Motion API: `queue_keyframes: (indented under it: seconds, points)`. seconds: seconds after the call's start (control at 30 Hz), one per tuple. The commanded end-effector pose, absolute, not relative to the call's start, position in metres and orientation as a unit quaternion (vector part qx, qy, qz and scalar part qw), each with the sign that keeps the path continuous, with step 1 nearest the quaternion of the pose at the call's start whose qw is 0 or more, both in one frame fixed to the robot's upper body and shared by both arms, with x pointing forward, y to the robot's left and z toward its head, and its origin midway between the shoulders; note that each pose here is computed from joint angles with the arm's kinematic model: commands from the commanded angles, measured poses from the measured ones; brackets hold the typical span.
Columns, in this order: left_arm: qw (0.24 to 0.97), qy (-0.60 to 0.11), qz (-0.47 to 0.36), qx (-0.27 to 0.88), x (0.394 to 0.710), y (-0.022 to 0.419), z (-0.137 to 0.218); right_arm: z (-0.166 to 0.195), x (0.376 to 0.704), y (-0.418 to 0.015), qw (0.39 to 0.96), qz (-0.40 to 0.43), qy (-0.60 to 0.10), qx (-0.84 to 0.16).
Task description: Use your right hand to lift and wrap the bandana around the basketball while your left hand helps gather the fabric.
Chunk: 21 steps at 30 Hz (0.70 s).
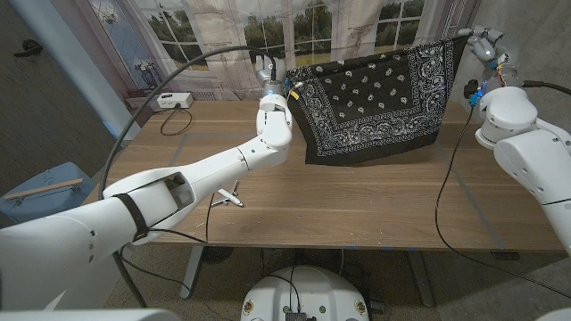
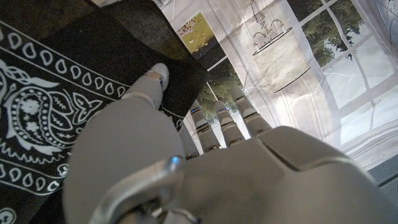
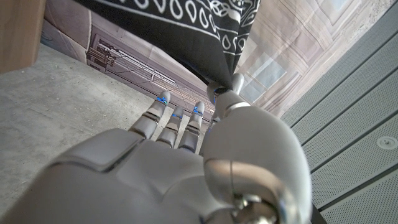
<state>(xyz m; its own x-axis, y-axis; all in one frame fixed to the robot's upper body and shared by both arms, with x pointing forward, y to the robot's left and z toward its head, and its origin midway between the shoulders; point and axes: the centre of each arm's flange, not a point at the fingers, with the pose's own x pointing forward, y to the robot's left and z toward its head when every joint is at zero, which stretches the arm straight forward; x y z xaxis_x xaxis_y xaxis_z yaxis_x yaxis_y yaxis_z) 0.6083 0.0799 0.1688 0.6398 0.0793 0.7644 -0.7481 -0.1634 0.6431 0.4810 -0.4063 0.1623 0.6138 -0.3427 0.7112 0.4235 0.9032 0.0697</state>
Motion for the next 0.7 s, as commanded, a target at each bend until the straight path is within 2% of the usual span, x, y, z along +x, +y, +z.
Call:
queue_keyframes:
  seconds: [0.03,0.47,0.7]
  points:
    - [0.582,-0.214,0.346,0.704,0.623,0.072,0.162,0.161,0.498,-0.401,0.902,-0.243,-0.344,-0.100]
    - [0.573,-0.195,0.329,0.725,0.624,0.070,0.163,0.159,0.515,-0.403,0.894,-0.331,-0.259,-0.153]
    - [0.568,-0.210,0.334,0.722,0.618,0.066,0.164,0.163,0.524,-0.409,0.919,-0.301,-0.163,-0.194]
